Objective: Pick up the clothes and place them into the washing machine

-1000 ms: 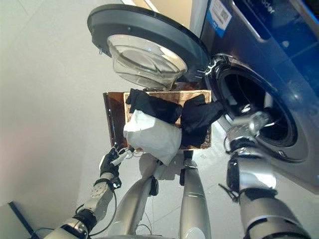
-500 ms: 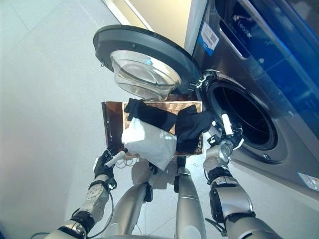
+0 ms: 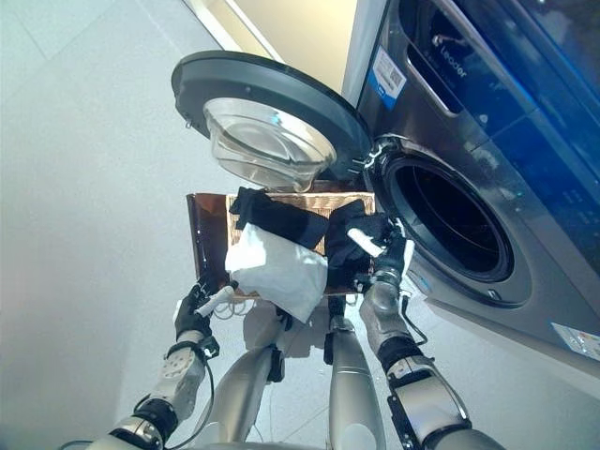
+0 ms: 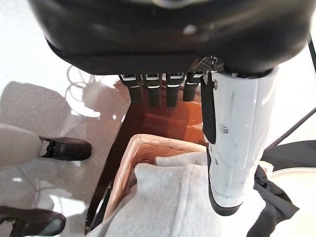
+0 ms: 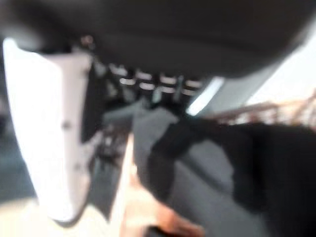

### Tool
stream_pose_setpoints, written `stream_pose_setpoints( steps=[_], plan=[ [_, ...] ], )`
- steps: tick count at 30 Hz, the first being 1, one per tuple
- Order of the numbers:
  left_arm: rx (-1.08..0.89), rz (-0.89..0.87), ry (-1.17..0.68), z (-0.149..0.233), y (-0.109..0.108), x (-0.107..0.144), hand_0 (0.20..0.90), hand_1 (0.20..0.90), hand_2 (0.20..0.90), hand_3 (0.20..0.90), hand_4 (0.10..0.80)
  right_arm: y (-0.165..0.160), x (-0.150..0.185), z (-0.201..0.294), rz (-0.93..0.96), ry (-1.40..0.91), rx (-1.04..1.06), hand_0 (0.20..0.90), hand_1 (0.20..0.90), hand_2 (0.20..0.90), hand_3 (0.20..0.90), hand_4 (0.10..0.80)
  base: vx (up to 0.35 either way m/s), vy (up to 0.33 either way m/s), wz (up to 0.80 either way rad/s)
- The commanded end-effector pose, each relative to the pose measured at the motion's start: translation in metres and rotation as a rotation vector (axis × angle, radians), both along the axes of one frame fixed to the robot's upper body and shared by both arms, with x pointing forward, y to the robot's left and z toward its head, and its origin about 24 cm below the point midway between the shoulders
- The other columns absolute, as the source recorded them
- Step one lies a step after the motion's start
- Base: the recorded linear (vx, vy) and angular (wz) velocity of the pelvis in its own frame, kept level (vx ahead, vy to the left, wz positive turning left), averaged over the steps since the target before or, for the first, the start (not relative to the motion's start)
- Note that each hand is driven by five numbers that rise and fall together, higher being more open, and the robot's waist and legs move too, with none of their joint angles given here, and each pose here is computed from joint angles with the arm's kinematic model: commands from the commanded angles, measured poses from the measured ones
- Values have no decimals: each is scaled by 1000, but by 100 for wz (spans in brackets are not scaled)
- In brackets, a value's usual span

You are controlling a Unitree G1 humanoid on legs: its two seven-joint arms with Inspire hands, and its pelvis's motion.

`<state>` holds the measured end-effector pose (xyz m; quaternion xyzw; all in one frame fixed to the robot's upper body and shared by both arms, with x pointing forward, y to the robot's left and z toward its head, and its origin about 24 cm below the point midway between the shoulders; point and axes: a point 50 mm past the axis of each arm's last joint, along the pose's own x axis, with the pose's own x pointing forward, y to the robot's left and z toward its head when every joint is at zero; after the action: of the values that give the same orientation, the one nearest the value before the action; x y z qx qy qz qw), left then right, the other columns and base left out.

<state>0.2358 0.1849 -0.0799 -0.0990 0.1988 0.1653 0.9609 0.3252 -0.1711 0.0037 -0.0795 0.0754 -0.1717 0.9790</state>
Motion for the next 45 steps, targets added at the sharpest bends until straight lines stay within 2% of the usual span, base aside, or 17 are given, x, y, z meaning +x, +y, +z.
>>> stream_pose_setpoints(
  steps=[1,4,11,15,26,37,45],
  plan=[
    [78,75,-58,7,18,0,900,900,900,900,800,13,7,22,79,-105,-231,900,900,900,900,800,0,0,0],
    [89,75,-46,7,15,2,900,900,900,900,800,27,13,23,139,-80,-403,900,900,900,900,800,0,0,0],
    [78,58,-60,10,9,7,900,900,900,900,800,47,22,27,200,-60,-465,900,900,900,900,800,0,0,0],
    [79,42,-81,15,5,11,900,900,900,900,800,46,28,30,197,-44,-523,900,900,900,900,800,0,0,0],
    [99,13,-130,26,3,18,900,900,900,900,800,29,46,51,93,-49,-634,900,900,900,900,800,-2,3,1],
    [124,24,-113,23,3,16,900,900,900,900,800,7,39,40,-24,3,-662,900,900,900,900,800,0,1,0],
    [123,22,-132,27,2,19,900,900,900,900,800,5,39,38,-21,21,-668,900,900,900,900,800,0,0,0]
  ],
)
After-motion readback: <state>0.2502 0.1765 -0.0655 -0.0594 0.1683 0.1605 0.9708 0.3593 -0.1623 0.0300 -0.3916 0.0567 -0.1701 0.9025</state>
